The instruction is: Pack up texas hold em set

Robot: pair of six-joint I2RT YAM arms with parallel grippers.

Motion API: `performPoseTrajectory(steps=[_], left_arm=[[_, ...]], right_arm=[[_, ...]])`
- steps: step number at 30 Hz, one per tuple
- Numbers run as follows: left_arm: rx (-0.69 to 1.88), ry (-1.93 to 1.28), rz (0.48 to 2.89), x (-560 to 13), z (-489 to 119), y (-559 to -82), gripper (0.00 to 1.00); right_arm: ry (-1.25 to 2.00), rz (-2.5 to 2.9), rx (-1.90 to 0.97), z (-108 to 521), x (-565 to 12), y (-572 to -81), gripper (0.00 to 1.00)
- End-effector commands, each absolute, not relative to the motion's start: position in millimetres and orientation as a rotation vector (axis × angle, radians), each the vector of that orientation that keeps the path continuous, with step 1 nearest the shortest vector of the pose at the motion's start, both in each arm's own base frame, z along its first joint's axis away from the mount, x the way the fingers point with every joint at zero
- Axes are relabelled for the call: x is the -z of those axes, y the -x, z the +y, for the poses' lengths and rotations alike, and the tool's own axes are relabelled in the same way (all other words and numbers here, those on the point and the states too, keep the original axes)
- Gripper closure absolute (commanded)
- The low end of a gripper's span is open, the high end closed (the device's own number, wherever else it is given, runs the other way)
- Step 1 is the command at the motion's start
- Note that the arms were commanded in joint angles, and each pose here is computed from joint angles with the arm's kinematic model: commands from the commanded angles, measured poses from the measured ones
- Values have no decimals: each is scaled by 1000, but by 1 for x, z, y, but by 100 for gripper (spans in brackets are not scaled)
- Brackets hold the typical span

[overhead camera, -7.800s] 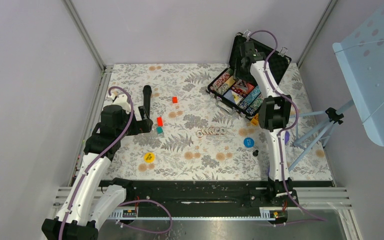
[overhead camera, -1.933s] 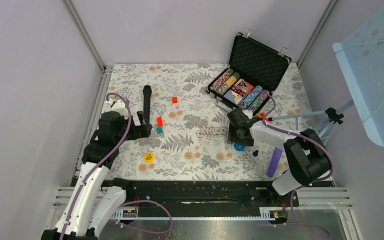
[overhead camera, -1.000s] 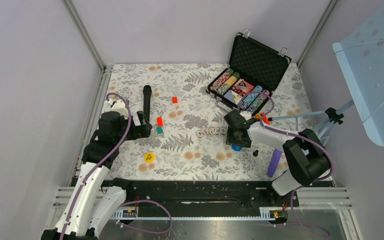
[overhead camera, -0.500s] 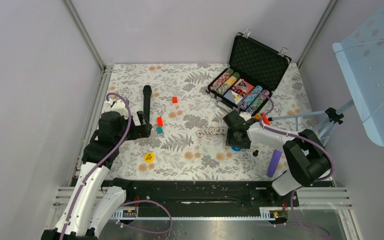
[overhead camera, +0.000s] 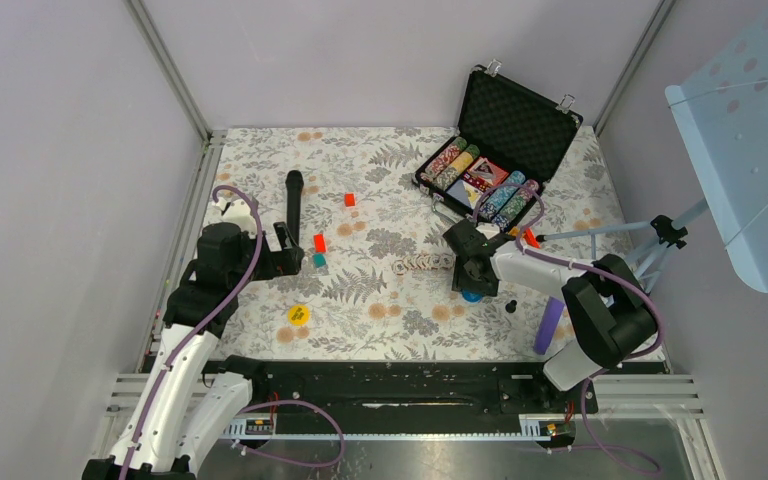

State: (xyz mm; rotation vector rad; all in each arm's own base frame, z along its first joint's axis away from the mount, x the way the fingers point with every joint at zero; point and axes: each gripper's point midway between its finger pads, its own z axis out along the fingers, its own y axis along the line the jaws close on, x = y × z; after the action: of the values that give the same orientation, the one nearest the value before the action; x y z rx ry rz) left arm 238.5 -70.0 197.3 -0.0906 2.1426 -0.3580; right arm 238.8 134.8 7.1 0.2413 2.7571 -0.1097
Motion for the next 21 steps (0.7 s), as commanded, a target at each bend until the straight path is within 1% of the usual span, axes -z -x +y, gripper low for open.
performPoseTrajectory(steps=[1, 16, 21], left_arm=[[378, 60, 2113, -202, -75, -242, 1], [382, 59, 2111, -203, -75, -242, 1], [381, 59, 2114, -202, -75, -242, 1]], right_arm=[[-229, 2799, 258, 115, 5, -221, 47], [-213, 2682, 288, 120, -37, -264, 46], [-221, 2646, 273, 114, -55, -287, 46]])
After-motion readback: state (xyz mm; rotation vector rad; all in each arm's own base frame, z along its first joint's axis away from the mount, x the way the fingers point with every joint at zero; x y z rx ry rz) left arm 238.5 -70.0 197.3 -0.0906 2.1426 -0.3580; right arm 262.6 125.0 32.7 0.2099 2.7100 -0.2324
